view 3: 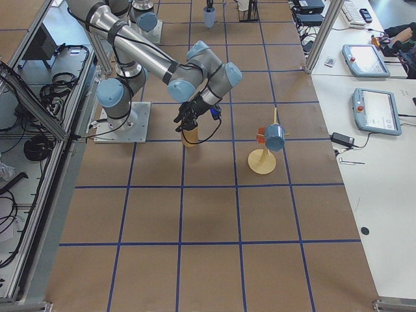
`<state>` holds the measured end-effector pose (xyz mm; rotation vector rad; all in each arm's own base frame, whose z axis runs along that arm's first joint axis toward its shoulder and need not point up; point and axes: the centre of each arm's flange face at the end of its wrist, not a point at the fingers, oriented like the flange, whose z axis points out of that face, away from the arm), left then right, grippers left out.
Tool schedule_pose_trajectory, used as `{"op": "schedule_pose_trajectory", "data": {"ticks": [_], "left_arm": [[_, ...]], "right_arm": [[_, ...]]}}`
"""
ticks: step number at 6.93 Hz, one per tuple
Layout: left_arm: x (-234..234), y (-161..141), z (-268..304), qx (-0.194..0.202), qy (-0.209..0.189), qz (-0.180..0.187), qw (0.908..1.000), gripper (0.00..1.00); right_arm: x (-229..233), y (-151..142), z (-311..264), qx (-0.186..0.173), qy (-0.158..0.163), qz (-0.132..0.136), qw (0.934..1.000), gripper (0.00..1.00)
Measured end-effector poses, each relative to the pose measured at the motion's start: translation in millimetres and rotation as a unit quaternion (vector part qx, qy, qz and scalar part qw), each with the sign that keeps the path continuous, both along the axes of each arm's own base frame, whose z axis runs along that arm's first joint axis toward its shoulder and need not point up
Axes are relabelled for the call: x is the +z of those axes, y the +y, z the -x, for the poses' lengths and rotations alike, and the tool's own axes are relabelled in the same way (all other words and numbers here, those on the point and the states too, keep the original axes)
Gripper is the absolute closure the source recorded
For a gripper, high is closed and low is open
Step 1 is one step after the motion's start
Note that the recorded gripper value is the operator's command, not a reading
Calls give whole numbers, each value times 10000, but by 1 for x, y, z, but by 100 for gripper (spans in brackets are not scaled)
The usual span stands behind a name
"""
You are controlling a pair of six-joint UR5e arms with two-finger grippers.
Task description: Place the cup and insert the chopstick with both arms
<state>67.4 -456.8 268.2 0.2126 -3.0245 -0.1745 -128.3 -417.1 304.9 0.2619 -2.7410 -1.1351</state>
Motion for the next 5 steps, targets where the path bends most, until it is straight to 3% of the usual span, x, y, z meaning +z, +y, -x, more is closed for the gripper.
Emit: {"op": "schedule_pose_trajectory", "data": {"ticks": [2, 4, 5], "left_arm": [[33, 3, 91, 254, -68, 39, 9996, 100], [57, 21, 197, 195, -280, 251, 9991, 100], [65, 29, 240, 106, -362, 420, 9984, 100]], "right_arm": [[-2, 1, 0, -12, -9, -21, 10000, 56], [-4, 3, -1, -16, -16, -40, 10000, 56], [-6, 4, -1, -39, -6, -54, 10000, 69]]}}
